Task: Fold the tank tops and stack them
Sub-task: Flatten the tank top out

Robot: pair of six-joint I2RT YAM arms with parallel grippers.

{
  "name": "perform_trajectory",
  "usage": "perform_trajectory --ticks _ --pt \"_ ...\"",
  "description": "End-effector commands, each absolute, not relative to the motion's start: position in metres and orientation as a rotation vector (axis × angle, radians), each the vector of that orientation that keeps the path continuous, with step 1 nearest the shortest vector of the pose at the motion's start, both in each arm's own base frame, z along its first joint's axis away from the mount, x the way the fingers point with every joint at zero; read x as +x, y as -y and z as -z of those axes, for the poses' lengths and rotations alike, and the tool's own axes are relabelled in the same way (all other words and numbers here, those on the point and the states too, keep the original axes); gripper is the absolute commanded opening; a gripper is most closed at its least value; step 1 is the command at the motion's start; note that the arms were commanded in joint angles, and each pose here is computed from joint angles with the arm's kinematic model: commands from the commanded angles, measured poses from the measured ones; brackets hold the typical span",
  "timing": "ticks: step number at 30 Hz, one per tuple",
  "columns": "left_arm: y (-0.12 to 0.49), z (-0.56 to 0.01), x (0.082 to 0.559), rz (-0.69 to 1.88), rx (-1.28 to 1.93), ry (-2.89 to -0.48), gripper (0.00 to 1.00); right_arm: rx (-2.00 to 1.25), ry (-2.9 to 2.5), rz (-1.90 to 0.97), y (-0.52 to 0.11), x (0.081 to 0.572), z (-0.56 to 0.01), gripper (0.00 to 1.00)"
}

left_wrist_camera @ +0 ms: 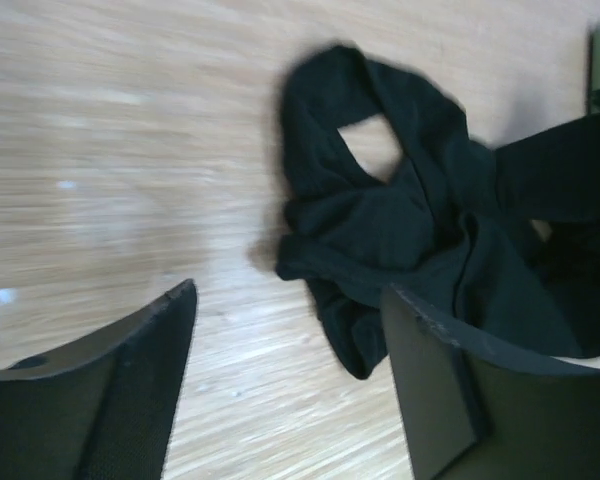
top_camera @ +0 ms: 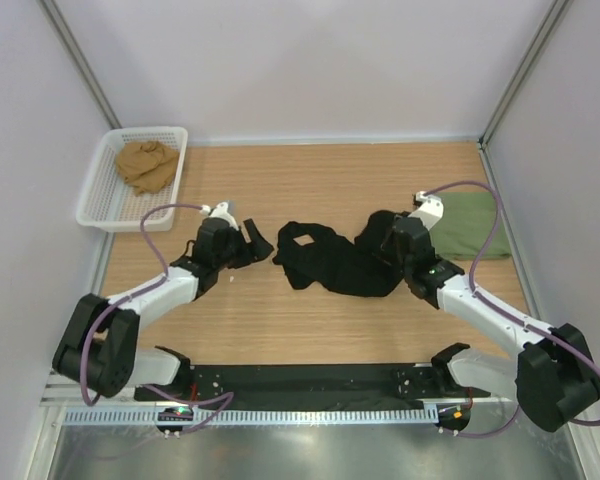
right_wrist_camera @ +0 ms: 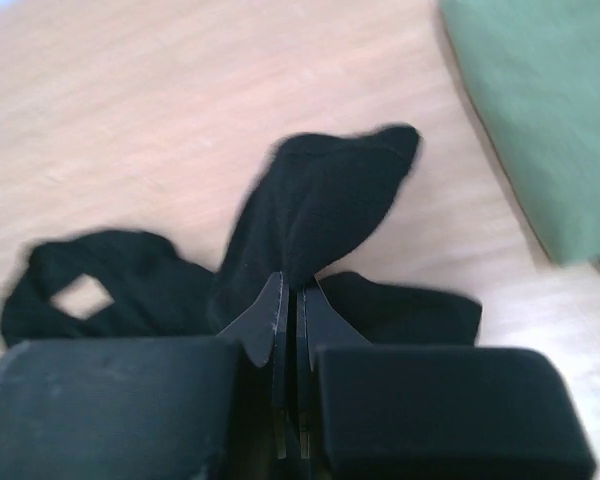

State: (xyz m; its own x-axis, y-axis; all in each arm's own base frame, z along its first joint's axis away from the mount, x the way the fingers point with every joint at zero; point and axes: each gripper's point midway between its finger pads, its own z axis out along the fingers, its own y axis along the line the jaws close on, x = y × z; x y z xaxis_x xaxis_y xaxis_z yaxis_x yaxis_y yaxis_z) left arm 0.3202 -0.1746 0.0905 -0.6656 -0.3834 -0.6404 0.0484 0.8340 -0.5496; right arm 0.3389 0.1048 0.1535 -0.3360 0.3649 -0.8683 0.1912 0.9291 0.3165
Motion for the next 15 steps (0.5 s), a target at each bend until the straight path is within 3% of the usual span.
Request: perform_trajectory --ticks 1,6,9,12,13,15 --pt "0.207 -0.092 0.33 0.773 -0.128 -2.215 0.78 0.49 -1.819 -0.168 -0.088 0.338 -0.159 0.01" --pt "0.233 -0.058 0.346 0.821 -0.119 -2.339 0.79 0.497 -1.787 -0.195 -0.087 0.335 -0.16 0.01" --pt "0.241 -0.042 0.347 0.835 -0.118 -2.392 0.69 0.494 -1.782 -0.205 -0.087 0.333 -0.158 0.01" --pt "0.244 -0.035 0.347 0.838 -0.113 -2.43 0.42 0.504 -1.772 -0.197 -0.084 0.331 -0.159 0.01" --pt "0.245 -0.035 0.348 0.842 -0.106 -2.43 0.2 0.511 -1.77 -0.189 -0.081 0.33 -0.158 0.01" --pt "0.244 -0.04 0.347 0.846 -0.098 -2.421 0.0 0.524 -1.757 -0.186 -0.079 0.328 -0.159 0.01"
